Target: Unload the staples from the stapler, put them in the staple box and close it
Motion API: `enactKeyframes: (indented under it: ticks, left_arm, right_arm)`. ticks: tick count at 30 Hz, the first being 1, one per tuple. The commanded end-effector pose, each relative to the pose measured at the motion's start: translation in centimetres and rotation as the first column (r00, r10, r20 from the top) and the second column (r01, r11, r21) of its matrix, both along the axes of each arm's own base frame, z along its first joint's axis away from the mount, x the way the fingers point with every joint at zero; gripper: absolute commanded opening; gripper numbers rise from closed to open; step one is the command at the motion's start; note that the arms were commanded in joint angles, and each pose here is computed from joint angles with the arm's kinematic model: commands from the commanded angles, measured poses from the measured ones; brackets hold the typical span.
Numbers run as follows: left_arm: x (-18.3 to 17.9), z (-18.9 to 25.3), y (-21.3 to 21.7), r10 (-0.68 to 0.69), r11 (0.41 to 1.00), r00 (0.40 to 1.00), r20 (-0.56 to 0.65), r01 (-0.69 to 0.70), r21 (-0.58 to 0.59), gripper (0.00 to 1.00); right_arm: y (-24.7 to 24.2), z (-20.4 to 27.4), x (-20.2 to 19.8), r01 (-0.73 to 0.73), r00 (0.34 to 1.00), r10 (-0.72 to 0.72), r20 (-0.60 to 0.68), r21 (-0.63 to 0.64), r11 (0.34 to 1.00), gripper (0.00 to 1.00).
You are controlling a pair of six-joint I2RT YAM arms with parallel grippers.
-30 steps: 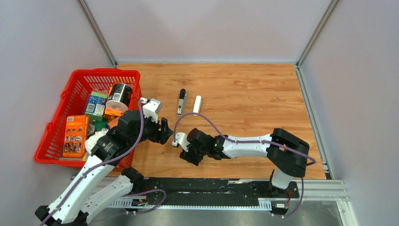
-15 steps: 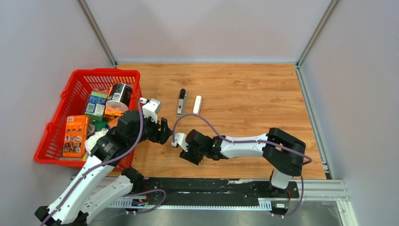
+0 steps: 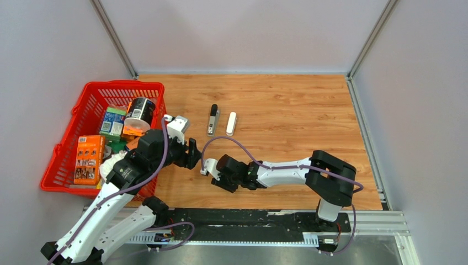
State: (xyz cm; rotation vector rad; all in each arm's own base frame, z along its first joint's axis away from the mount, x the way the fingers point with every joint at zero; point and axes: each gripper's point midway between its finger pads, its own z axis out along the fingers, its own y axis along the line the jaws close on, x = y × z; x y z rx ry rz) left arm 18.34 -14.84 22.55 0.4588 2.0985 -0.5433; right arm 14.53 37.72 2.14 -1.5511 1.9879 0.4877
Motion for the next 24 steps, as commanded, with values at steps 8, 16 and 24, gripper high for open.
enactKeyframes:
  ticks: [8,16,24]
  left_arm:
    - [0.2,0.4,-0.1,-0.006,1.0,1.0,0.029,0.006,-0.002,0.73]
    - [0.2,0.4,-0.1,-0.008,1.0,1.0,0.028,0.008,-0.001,0.73]
    - [0.2,0.5,-0.1,-0.01,1.0,0.999,0.032,0.01,-0.006,0.73]
  right_arm:
    - [-0.1,0.1,0.3,0.022,0.999,-0.022,0.03,-0.023,0.999,0.21]
    - [-0.2,1.1,1.1,0.084,0.995,-0.083,0.049,-0.005,0.996,0.11]
    - [-2.0,3.8,2.1,0.198,0.976,-0.199,0.087,0.019,0.98,0.11]
